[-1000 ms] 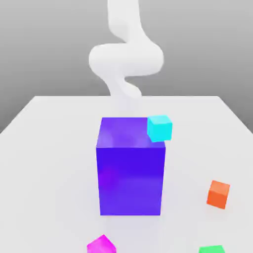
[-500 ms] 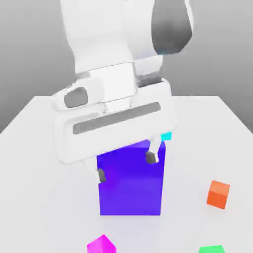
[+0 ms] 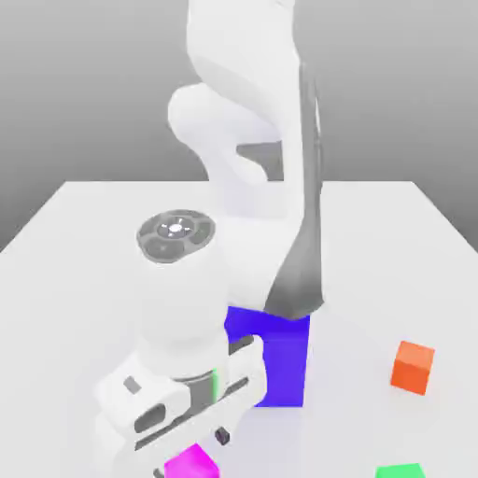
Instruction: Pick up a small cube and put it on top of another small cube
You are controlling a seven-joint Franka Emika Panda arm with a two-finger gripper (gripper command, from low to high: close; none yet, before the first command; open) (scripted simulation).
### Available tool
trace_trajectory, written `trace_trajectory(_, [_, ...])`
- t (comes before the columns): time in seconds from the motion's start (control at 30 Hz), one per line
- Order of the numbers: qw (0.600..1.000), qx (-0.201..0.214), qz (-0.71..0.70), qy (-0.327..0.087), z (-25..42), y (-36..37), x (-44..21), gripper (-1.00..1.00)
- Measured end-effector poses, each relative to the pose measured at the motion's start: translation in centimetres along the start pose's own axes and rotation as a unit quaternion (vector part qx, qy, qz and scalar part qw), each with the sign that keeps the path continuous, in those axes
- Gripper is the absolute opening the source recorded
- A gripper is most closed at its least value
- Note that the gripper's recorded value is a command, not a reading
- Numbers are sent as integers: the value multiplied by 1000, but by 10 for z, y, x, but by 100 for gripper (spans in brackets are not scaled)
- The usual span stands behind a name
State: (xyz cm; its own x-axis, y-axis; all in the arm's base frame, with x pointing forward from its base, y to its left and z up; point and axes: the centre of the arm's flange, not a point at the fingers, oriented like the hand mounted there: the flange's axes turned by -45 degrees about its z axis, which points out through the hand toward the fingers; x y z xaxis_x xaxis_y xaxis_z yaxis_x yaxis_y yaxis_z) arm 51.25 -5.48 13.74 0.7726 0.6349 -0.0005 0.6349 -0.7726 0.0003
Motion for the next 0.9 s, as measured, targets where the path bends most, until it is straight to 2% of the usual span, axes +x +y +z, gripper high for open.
trace_trajectory(0.13, [1000,1,0,-1,0,0,0,-100])
trace_trajectory(0.17, [999,28,-15,-23,9,-7,-2,-100])
trace_trajectory(0.23, [1000,6,-4,-6,-6,-1,0,-100])
trace_trajectory(0.33, [1000,1,-1,-1,-44,-1,0,-100])
trace_trajectory(0.5, [983,3,-183,2,-74,-58,77,-100])
trace_trajectory(0.67, [920,2,-391,1,-100,-145,154,-100])
trace_trajectory(0.8, [897,0,-441,0,-60,-170,171,-100])
trace_trajectory(0.83, [897,1,-443,0,-49,-171,171,100])
trace_trajectory(0.9, [897,1,-443,0,-49,-171,172,100])
